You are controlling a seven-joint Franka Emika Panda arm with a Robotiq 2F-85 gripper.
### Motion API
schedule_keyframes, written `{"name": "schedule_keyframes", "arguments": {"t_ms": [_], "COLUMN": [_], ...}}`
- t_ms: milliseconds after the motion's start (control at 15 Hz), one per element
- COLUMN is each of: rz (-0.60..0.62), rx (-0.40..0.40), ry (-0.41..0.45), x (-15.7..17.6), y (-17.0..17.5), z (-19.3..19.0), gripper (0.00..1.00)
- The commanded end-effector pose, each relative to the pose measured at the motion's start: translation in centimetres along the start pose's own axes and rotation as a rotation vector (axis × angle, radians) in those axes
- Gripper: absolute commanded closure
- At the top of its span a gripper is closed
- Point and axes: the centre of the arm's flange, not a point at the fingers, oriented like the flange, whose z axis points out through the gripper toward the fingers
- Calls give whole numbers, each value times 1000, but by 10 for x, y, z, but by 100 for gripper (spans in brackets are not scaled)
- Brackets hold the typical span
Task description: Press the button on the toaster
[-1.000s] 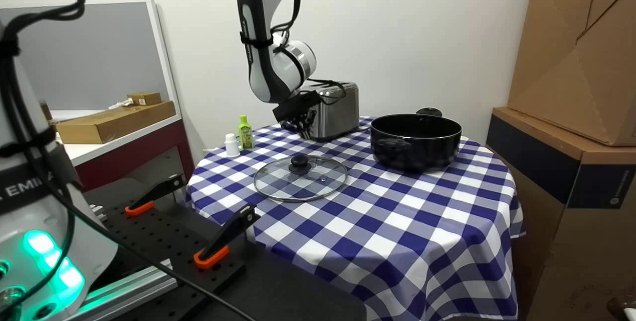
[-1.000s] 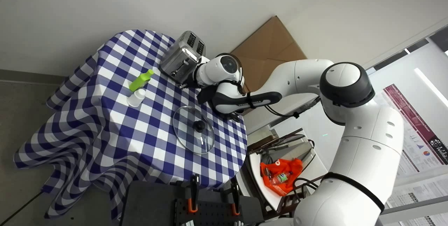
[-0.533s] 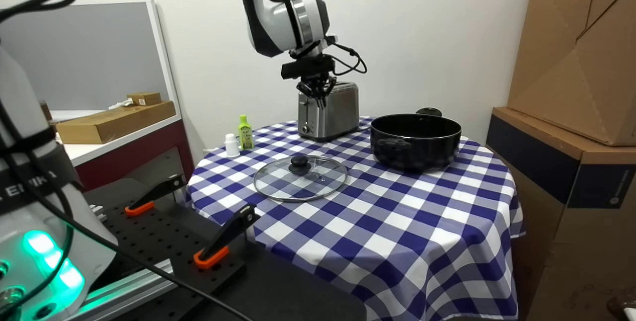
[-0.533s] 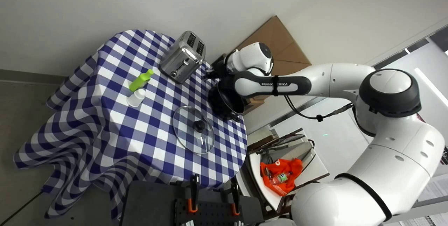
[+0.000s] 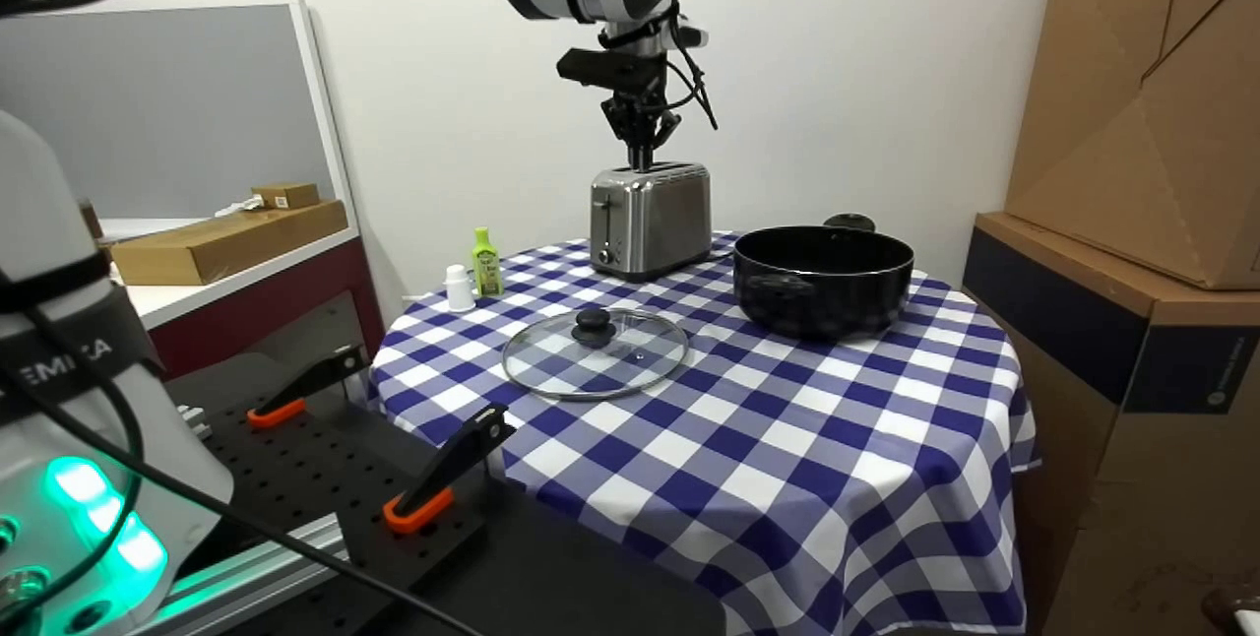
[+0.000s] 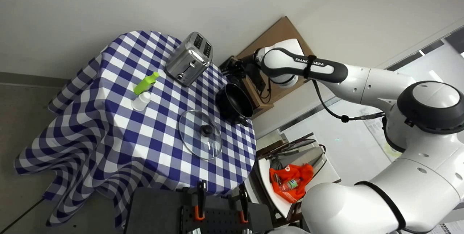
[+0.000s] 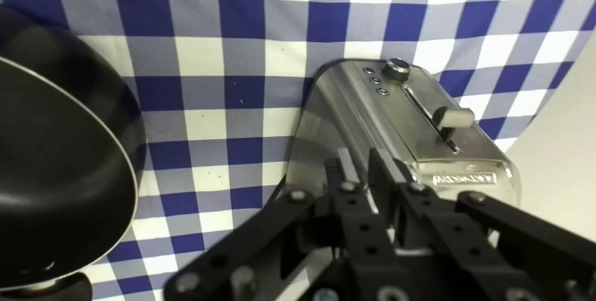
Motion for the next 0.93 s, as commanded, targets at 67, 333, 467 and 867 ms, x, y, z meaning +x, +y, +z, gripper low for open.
{"name": "schedule_keyframes", "arguments": {"t_ms": [67, 333, 467, 867], "rz": [176, 191, 173, 16], "rx": [130, 154, 107, -120], "ry": [-120, -281, -347, -464], "x": [-3, -22, -34, -67], "y": [-1, -1, 2, -8], "z": [-27, -37, -48, -79], "gripper": [45, 16, 2, 0]}}
